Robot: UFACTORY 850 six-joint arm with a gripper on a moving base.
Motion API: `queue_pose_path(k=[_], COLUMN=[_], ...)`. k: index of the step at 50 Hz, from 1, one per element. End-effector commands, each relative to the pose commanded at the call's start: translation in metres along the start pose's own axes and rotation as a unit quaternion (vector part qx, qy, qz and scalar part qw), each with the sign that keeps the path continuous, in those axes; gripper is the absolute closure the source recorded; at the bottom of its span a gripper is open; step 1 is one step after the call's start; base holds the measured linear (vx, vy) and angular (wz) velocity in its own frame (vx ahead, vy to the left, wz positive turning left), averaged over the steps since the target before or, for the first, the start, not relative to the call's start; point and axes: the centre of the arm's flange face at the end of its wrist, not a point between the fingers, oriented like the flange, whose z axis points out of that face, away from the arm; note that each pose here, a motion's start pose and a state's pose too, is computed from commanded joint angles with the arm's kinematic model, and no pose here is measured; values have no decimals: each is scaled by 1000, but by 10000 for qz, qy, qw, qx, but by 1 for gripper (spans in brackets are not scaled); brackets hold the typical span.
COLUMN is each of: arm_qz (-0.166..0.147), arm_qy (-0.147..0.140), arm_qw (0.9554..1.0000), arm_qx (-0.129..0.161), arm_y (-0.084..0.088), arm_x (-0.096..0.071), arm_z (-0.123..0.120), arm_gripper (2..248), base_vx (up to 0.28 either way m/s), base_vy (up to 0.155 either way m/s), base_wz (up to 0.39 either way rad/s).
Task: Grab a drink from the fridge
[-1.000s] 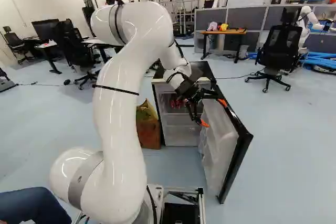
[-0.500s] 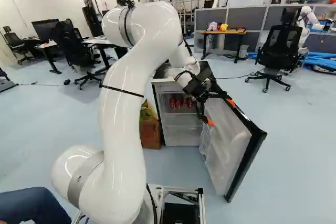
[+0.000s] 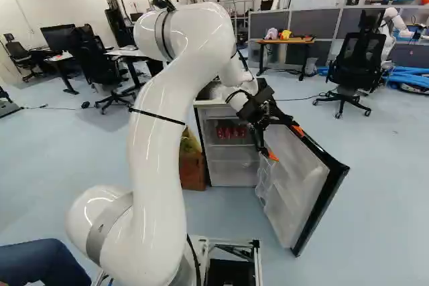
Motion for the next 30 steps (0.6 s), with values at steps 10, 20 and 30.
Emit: queue_pose_path(k=[10, 20, 30], arm_qz=[-212, -476, -749], arm_qy=[80, 141, 176], arm_qw=[9992, 9955, 9881], arm_qx=[317, 806, 1334], arm_y=[12, 24, 37], arm_x=[6, 14, 22], arm_z=[5, 10, 13], arm_gripper=[3, 3, 3], base_vx=[0, 0, 0], base_vy=[0, 0, 0], base_wz=[0, 0, 0])
